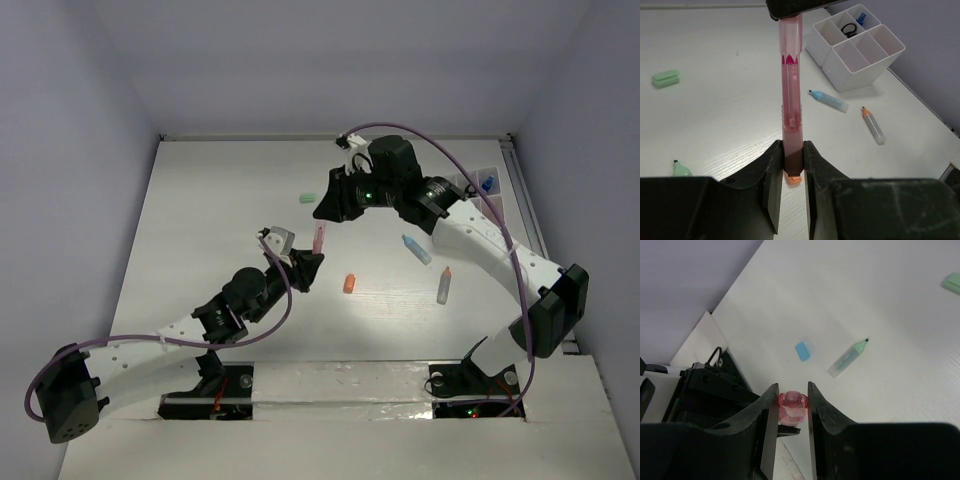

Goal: Sort the stationery into containers
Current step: Close the pen cap on the pen.

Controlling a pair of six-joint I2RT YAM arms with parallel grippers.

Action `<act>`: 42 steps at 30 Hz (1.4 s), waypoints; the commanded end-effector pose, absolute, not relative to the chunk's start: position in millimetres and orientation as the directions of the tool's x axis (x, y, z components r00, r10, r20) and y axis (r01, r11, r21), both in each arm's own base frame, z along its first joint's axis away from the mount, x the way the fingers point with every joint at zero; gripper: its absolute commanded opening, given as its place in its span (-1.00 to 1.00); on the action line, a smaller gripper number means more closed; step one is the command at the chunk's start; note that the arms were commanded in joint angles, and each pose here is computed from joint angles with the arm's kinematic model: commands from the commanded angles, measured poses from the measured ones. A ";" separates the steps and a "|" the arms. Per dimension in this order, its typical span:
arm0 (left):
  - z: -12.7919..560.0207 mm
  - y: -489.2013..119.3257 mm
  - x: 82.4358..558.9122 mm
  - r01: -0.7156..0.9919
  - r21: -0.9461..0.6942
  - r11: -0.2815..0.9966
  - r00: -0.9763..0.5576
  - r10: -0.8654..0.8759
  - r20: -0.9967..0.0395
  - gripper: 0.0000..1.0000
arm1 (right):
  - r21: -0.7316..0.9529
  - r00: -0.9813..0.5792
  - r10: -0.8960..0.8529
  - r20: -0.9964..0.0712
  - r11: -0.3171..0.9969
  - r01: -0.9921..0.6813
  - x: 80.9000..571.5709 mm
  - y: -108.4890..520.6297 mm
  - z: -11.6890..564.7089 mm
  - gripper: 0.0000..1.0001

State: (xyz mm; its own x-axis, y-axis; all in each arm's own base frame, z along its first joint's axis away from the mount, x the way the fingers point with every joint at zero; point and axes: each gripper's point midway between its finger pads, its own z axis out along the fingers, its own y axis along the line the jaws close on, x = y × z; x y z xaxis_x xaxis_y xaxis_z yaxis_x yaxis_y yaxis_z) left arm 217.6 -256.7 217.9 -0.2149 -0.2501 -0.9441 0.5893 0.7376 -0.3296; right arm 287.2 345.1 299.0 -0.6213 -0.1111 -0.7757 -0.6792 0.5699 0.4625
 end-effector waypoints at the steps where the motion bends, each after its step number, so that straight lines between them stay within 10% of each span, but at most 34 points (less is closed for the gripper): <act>1: 293.0 -256.6 217.8 0.631 -0.363 0.686 -0.089 -0.402 -0.911 -1.00 | 0.471 -0.620 -0.098 -0.779 0.561 -0.680 286.1 343.6 290.8 -1.00; 42: 421.3 -246.0 229.9 0.623 -0.327 0.710 0.119 -0.500 -0.858 -1.00 | 0.523 -0.714 -0.145 -0.685 0.585 -0.620 198.3 353.9 173.0 -1.00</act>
